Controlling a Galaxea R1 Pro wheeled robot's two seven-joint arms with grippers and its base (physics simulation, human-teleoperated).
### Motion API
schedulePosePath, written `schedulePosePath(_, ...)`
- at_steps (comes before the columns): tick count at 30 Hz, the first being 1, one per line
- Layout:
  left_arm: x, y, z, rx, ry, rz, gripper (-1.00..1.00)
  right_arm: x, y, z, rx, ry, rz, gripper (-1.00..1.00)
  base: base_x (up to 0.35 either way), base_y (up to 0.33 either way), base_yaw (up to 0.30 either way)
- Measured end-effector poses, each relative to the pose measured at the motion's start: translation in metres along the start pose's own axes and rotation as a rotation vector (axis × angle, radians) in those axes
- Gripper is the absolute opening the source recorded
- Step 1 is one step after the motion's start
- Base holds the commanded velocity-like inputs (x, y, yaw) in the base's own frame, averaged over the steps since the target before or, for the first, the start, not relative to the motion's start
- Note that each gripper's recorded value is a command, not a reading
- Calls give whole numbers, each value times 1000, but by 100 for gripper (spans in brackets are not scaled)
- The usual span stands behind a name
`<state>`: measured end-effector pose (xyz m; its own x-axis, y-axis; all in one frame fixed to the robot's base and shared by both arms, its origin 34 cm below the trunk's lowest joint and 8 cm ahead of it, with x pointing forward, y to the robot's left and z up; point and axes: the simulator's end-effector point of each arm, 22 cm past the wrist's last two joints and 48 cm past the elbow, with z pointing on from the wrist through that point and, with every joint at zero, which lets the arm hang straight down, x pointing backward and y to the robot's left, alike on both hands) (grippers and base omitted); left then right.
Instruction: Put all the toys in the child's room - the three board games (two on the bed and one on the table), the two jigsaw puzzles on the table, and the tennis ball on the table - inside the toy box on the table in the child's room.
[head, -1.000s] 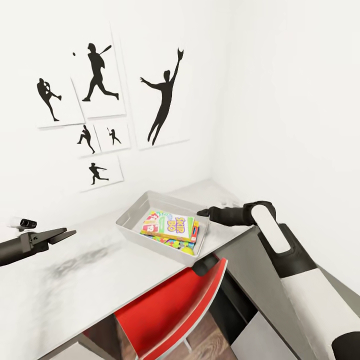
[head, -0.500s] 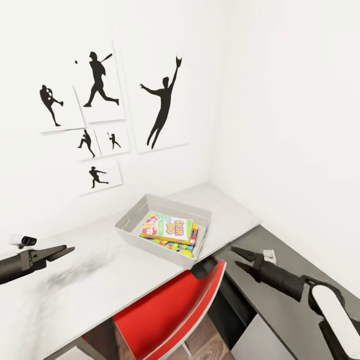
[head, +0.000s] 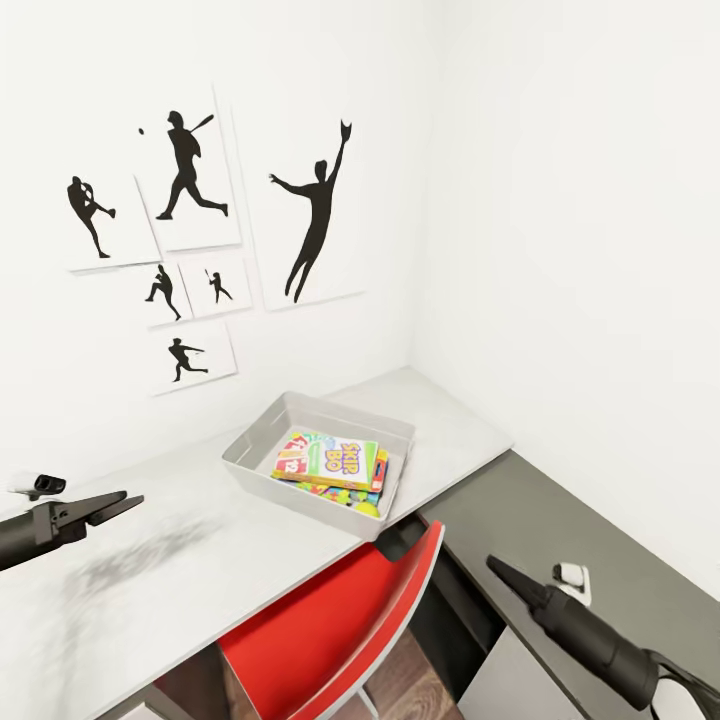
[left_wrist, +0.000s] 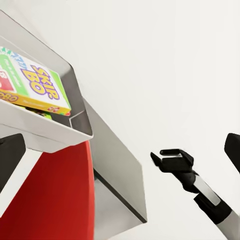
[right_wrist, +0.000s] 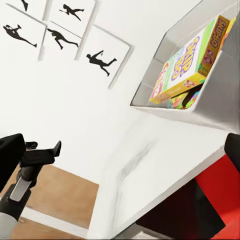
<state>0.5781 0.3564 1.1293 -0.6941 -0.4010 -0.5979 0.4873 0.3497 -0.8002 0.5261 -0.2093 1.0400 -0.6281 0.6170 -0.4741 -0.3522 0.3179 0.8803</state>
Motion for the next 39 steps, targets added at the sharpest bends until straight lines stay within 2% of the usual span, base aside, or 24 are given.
schedulePosePath(6, 0, 1, -1, -7, 3, 1, 100, 5, -10, -1, 41, 20, -16, 100, 0, 0, -1)
schedulePosePath(19, 2, 1, 1, -3, 8, -2, 100, 5, -10, -1, 43, 18, -15, 100, 0, 0, -13)
schedulePosePath(39, -3, -9, -1, 7, -4, 19, 100, 0, 1, -2, 15, 6, -26, 100, -82, 1, -205)
